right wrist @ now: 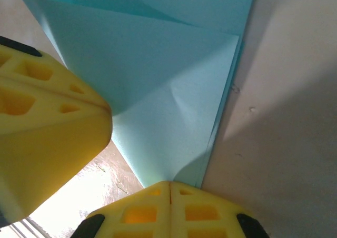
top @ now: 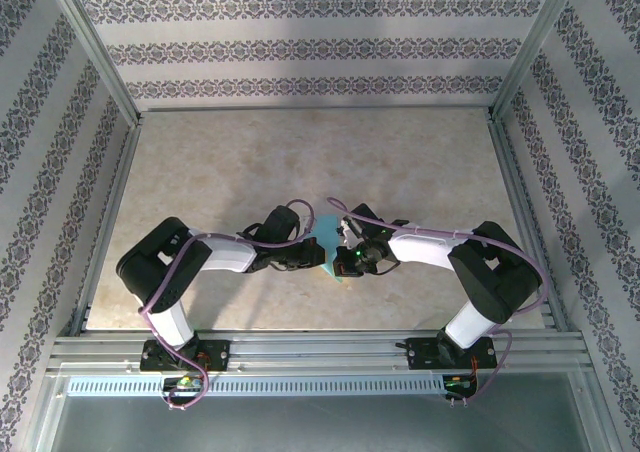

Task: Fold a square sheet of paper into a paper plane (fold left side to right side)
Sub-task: Third fold the triangle at the center of the table.

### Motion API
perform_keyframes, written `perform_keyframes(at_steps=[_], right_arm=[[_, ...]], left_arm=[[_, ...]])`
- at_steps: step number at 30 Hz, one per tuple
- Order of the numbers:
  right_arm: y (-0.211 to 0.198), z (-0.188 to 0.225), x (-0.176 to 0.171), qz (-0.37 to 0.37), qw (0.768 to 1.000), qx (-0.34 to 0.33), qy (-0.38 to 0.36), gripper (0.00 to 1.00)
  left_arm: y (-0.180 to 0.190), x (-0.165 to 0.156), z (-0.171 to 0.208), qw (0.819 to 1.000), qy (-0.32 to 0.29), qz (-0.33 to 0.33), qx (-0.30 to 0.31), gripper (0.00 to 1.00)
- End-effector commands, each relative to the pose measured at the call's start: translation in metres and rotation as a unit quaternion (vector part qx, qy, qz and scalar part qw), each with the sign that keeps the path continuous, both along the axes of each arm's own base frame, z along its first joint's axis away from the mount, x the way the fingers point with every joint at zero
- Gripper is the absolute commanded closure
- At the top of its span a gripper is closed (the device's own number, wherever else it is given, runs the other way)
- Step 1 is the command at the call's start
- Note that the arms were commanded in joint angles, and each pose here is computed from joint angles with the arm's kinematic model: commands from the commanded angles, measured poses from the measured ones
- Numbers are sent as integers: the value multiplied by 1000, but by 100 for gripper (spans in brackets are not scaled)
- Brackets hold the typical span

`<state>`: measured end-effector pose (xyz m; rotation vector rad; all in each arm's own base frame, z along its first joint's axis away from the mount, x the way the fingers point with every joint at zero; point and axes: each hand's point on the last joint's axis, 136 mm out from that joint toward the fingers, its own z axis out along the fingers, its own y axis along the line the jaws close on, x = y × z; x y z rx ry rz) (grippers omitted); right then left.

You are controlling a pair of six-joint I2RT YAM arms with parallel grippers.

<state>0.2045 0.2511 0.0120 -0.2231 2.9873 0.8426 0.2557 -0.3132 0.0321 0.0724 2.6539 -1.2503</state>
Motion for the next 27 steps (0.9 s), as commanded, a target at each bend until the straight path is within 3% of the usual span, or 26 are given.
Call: perform_keyframes(at_steps=[1, 13, 27], right_arm=[[-43, -34, -18, -12, 993, -114, 27, 100], [-46, -34, -20, -9, 992, -121, 31, 100], [-48, -34, -21, -8, 991, -127, 33, 100]], left_arm=[[-4, 7, -1, 1000, -8, 2, 0, 100], [12, 13, -23, 999, 24, 36, 25, 100], [55, 32, -32, 995, 8, 66, 72, 100]])
